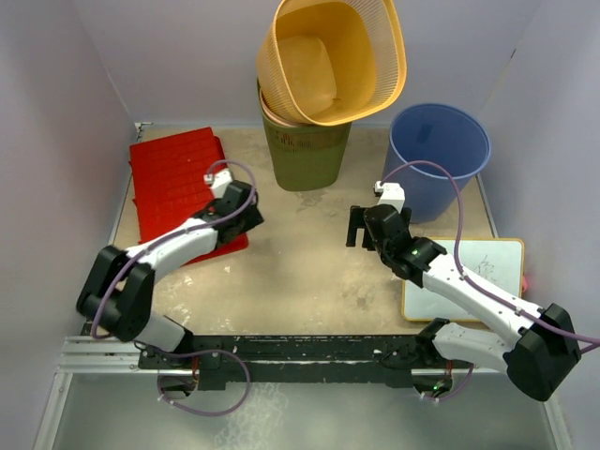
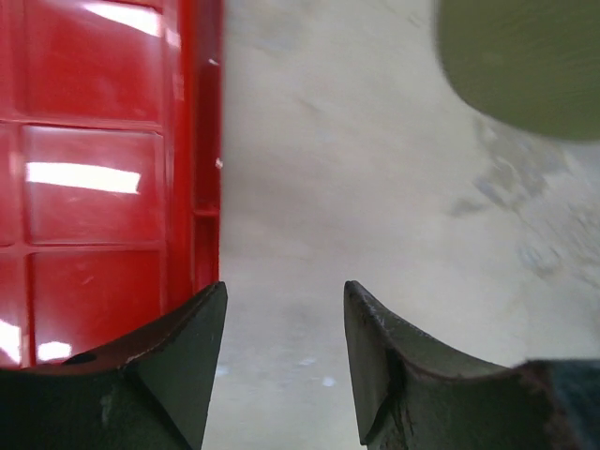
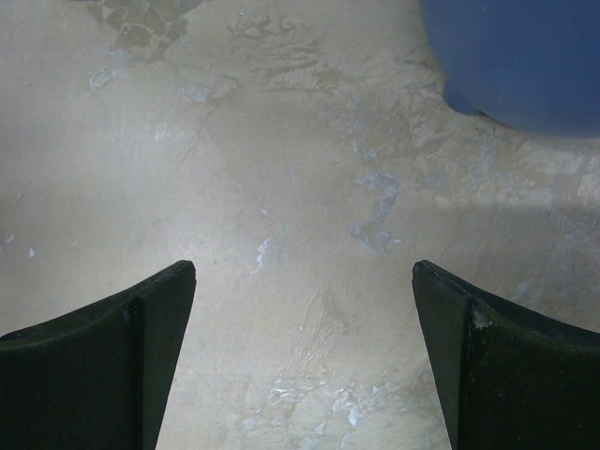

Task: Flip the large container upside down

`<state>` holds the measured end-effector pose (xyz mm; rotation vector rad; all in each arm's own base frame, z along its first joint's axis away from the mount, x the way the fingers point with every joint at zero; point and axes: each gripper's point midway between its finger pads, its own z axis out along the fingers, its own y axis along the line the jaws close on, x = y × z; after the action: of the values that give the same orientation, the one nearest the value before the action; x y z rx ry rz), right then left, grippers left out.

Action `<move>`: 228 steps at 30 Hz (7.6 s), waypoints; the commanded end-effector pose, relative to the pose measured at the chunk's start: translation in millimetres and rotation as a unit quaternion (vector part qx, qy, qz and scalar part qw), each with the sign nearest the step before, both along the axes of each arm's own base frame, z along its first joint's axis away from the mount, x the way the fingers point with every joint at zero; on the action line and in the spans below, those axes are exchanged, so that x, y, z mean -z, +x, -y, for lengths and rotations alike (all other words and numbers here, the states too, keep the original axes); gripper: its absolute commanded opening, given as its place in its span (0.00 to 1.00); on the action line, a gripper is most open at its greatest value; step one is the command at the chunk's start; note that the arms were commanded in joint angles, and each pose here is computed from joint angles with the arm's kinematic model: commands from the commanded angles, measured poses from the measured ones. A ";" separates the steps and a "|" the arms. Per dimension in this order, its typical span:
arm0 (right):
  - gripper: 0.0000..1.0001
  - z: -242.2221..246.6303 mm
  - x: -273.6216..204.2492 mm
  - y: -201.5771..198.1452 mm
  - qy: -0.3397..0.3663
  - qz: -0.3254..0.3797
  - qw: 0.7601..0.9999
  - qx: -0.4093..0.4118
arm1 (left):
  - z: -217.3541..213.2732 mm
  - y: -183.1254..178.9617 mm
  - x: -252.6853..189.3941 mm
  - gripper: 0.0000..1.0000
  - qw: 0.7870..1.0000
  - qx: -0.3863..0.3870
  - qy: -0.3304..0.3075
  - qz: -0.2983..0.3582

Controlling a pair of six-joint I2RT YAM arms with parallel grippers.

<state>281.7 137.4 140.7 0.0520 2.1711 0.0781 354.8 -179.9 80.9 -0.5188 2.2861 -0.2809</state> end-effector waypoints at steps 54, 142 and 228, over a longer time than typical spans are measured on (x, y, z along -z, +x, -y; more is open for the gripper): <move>1.00 1.0 -11.9 6.0 0.010 0.021 1.000 0.014 | -114.8 -80.0 -18.4 0.47 0.989 -0.109 0.066 -0.071; 1.00 19.3 -39.1 3.0 -0.004 0.047 0.998 0.041 | 91.2 32.3 -416.2 0.45 0.924 0.000 0.107 0.368; 1.00 112.2 -185.6 -29.7 -0.044 0.260 0.954 0.143 | -48.6 -76.5 -48.1 0.51 0.974 0.043 -0.214 -0.053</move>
<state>247.8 20.0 335.1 0.2647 1.6077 -0.1671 292.6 -142.2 161.9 -0.6830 2.2334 -0.9141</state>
